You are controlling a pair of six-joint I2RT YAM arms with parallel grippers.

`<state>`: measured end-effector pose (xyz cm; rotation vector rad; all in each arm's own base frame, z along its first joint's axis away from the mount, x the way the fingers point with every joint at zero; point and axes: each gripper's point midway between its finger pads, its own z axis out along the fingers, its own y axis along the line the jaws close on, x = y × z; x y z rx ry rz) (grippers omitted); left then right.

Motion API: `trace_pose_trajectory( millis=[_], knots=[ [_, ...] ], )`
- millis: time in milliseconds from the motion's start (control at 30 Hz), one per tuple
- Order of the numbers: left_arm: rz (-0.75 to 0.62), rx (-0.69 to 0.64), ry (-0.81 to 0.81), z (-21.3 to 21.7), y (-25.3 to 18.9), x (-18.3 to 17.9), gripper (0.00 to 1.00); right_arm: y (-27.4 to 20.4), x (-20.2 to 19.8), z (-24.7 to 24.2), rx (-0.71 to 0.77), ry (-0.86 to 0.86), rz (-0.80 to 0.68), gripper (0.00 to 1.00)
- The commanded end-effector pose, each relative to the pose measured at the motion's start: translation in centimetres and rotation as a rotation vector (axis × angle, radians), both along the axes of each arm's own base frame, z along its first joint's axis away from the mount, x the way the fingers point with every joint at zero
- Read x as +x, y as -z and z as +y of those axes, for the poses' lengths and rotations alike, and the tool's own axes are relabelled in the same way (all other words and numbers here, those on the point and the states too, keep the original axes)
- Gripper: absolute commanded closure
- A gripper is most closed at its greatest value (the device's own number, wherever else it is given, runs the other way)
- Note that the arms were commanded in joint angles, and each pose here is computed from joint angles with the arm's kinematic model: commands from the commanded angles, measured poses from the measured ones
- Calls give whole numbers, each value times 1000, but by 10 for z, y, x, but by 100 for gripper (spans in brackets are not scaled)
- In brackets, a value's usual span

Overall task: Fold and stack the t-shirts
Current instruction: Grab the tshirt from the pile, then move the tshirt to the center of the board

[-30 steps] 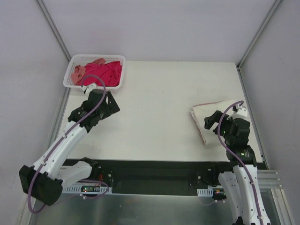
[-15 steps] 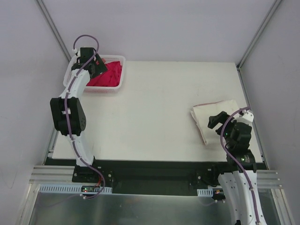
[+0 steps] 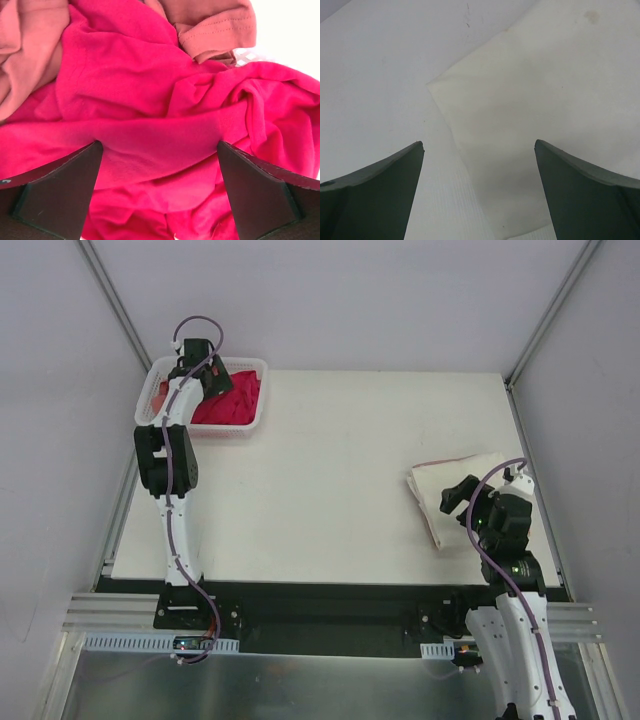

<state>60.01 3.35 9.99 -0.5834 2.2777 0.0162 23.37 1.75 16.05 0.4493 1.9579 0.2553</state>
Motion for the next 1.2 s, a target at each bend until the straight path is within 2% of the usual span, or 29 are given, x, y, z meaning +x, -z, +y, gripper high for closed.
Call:
trace_pose_trajectory(
  millis=[0,67,167,200,300,333,400,433,467,533,733,867,1033,1167],
  knots=[
    [-31,32,8,7,-6,15,1,-14,6,3,-4,-19,-51,3],
    [-38,39,6,8,-6,19,1,-12,6,4,0,-24,-45,3],
    [-34,26,24,6,1,23,20,-10,4,6,1,-35,-31,3],
    [-39,15,29,4,-3,23,34,-10,4,5,0,-32,-31,3],
    [-61,1,37,0,-17,21,51,-11,3,4,-2,-28,-37,3],
    [-68,-14,48,-3,-21,21,64,-11,3,4,-1,-26,-42,3],
    [-93,-40,74,-11,-35,21,76,-9,4,4,1,-25,-36,3],
    [-98,-48,81,-13,-39,20,89,-7,4,5,3,-25,-28,3],
    [-116,-52,77,-13,-51,18,93,-8,4,4,3,-24,-26,3],
    [-129,-53,71,-13,-61,14,95,-8,3,7,7,-42,-26,3],
    [-229,-27,57,-10,-130,-7,95,-10,1,8,9,-45,-37,3],
    [-352,-13,65,-11,-200,-27,94,-9,1,8,12,-47,-34,3],
    [-481,-32,129,-27,-268,-48,92,-4,0,5,10,-20,-8,3],
    [-618,-29,191,-45,-337,-82,92,-3,-1,4,7,-17,1,3]
  ],
)
